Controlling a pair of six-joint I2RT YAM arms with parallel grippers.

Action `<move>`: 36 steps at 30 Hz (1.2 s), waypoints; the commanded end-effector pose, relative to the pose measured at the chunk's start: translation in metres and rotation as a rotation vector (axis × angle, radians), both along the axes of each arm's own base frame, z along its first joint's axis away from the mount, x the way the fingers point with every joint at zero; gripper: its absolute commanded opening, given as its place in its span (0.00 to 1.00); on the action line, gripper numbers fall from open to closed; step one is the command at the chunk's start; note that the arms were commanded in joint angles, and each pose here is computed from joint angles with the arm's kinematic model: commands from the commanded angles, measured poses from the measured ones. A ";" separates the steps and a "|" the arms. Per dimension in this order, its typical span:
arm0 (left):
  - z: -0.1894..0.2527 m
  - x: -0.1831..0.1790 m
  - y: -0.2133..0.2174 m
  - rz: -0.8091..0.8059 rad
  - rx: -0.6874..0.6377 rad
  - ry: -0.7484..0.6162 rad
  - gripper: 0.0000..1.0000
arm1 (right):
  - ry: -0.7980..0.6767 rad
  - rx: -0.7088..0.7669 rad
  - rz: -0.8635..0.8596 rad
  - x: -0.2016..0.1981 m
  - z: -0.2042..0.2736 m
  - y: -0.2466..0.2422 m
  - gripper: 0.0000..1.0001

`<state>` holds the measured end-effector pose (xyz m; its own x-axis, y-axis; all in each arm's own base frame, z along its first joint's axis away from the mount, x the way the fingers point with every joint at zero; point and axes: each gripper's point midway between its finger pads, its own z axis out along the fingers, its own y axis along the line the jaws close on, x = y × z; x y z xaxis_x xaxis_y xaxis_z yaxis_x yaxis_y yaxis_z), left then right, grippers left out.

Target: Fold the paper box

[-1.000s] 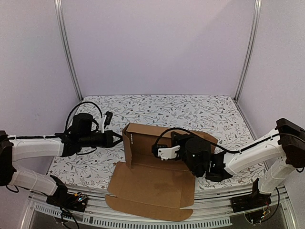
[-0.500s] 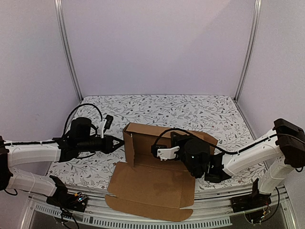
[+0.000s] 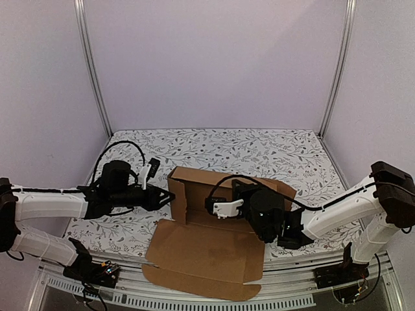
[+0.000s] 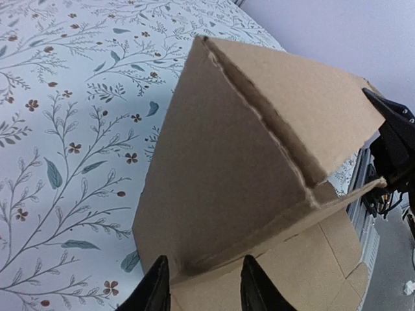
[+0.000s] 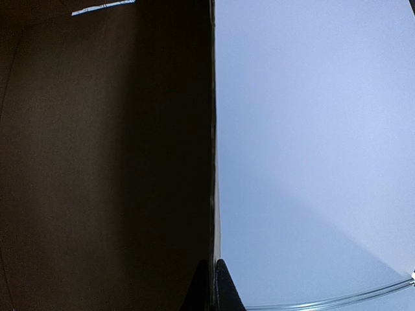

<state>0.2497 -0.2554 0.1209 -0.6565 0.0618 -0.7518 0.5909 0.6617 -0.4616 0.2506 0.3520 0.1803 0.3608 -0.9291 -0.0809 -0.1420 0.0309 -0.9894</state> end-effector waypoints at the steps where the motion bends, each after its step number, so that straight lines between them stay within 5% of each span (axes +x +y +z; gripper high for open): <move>1: 0.012 0.007 -0.010 -0.004 0.000 -0.064 0.40 | 0.046 -0.089 0.047 -0.012 -0.031 0.011 0.00; 22: 0.004 0.015 -0.026 0.079 0.199 -0.255 0.44 | 0.111 -0.086 0.033 -0.016 -0.018 0.016 0.00; 32: 0.007 0.018 -0.023 0.132 0.259 -0.333 0.34 | 0.121 -0.097 0.027 -0.019 -0.012 0.013 0.00; 36: 0.009 0.018 -0.025 0.132 0.247 -0.340 0.18 | 0.125 -0.097 0.032 -0.024 -0.008 0.015 0.00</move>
